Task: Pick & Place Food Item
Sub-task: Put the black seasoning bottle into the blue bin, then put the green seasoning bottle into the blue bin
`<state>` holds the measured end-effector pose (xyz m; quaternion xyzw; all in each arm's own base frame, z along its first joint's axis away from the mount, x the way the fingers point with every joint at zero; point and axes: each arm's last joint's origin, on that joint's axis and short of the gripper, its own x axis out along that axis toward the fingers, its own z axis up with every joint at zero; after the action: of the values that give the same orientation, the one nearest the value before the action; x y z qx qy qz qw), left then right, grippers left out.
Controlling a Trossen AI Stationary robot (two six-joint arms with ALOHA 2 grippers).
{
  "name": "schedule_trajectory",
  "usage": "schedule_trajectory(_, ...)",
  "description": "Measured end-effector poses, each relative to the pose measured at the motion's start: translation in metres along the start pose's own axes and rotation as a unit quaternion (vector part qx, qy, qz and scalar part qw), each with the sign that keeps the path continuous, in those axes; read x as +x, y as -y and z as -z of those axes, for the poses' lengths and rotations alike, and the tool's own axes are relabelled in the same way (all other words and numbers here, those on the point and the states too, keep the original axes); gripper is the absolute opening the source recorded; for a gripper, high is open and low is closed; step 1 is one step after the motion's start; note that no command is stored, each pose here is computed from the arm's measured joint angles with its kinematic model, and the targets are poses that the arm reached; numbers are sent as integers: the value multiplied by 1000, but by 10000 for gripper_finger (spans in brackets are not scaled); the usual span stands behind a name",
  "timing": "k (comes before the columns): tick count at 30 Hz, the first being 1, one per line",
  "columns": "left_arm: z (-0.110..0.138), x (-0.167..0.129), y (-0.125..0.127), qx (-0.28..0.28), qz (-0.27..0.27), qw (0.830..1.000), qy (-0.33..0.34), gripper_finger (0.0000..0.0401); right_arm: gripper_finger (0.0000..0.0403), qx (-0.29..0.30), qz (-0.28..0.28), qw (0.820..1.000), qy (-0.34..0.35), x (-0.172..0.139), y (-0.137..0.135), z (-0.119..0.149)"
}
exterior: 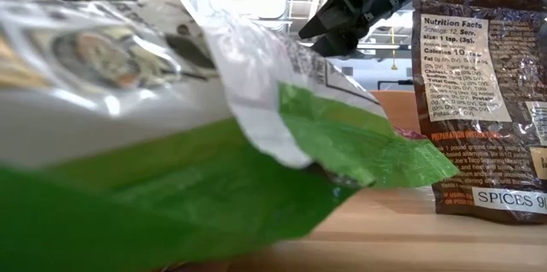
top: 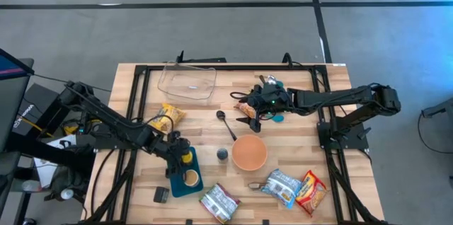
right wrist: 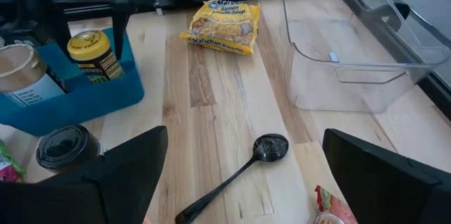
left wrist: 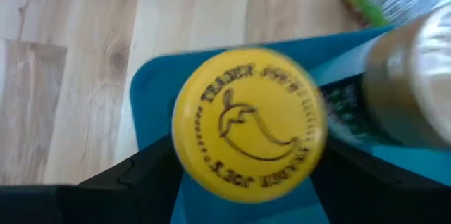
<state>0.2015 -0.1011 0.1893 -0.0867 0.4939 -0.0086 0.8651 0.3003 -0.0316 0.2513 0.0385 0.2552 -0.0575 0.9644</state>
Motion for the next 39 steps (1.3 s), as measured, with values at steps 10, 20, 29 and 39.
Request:
schedule_trajectory(10,-4,-34,-4,-15,40,997,64,273,372,0,0,1000,-1,0,0,0)
schedule_trajectory(20,-9,-62,-10,-37,27,985,165,273,372,0,0,1000,-2,0,0,0)
schedule_trajectory(29,-20,-73,-10,-65,-10,964,258,273,372,0,0,1000,-2,0,0,0)
schedule_trajectory(39,-24,-72,-17,-85,-52,955,281,273,372,-2,-8,1000,-4,0,-4,1)
